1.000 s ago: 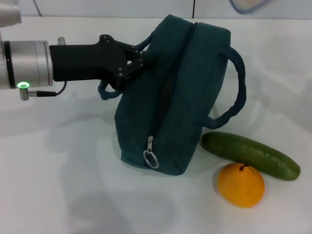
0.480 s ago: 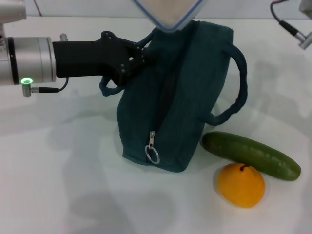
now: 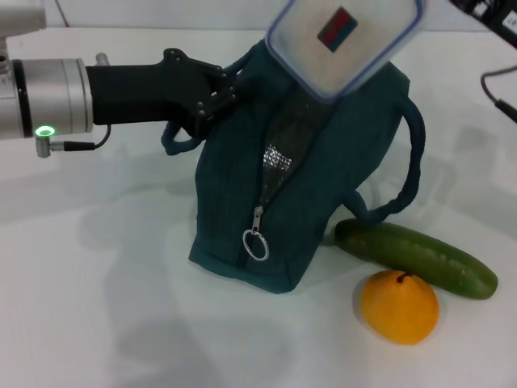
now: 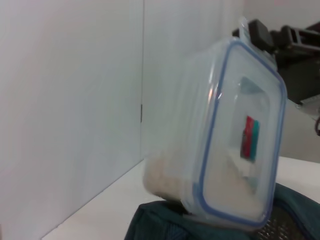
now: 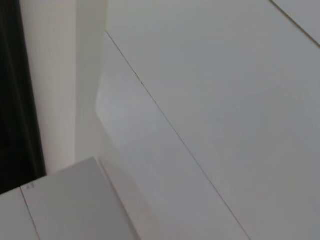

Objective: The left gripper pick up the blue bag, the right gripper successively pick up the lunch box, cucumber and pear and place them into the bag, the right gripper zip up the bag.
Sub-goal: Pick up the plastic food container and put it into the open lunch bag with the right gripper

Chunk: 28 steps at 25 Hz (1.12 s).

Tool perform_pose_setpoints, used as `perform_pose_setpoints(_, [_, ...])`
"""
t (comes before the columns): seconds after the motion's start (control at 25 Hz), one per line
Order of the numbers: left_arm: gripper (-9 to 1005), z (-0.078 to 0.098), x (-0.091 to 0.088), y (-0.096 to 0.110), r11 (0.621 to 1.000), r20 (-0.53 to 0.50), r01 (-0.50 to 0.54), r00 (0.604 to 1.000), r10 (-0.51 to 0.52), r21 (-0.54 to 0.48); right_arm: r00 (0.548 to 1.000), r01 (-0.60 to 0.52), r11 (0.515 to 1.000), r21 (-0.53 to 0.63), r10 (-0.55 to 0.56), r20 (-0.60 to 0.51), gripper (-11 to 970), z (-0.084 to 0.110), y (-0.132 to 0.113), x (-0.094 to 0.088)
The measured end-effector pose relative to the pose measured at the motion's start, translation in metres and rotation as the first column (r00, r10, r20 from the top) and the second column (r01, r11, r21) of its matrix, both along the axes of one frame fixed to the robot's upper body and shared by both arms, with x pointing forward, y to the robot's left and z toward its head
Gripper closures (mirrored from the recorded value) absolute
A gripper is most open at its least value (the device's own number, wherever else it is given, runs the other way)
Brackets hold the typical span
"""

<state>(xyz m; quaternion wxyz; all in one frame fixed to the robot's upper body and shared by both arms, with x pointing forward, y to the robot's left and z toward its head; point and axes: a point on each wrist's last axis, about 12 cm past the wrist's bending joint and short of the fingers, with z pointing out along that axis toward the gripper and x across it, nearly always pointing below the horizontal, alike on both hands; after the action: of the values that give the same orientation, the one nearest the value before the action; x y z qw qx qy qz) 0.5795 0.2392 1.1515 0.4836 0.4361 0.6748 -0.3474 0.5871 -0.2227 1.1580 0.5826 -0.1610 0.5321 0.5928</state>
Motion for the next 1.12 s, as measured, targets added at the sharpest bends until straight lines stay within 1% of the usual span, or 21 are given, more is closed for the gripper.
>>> perform_pose_setpoints(0.12, [954, -0.002, 0.0, 0.0, 1.0, -0.003, -0.003, 1.0, 0.003, 0.007, 1.0, -0.003, 0.999, -0.046, 0.002, -0.022, 805, -0.008, -0.001, -0.003])
perform_pose_setpoints(0.2, [954, -0.003, 0.001, -0.001, 1.0, -0.007, 0.001, 1.0, 0.0, 0.007, 0.999, -0.013, 0.994, -0.108, 0.008, -0.049, 803, -0.016, 0.001, -0.003])
perform_pose_setpoints(0.44, [954, -0.004, 0.002, -0.003, 1.0, -0.012, 0.005, 1.0, -0.005, 0.005, 0.996, -0.04, 0.977, -0.21, 0.023, -0.08, 795, -0.027, 0.007, -0.003])
perform_pose_setpoints(0.64, [954, -0.004, 0.002, -0.003, 1.0, -0.012, 0.005, 1.0, -0.005, 0.005, 0.994, -0.07, 0.961, -0.269, 0.046, -0.096, 789, -0.033, 0.012, -0.004])
perform_pose_setpoints(0.88, [954, -0.005, 0.002, -0.003, 1.0, -0.017, 0.004, 1.0, -0.004, 0.004, 0.994, -0.063, 0.961, -0.271, 0.037, -0.099, 781, -0.031, 0.006, -0.003])
perform_pose_setpoints(1.0, [954, -0.006, 0.001, -0.003, 1.0, -0.018, 0.003, 1.0, -0.003, 0.003, 0.995, -0.076, 0.96, -0.271, 0.054, -0.087, 777, -0.029, 0.007, -0.005])
perform_pose_setpoints(1.12, [954, -0.005, 0.001, -0.003, 1.0, -0.018, 0.004, 1.0, -0.004, 0.003, 0.991, -0.111, 0.956, -0.27, 0.087, -0.1, 774, -0.027, 0.01, -0.006])
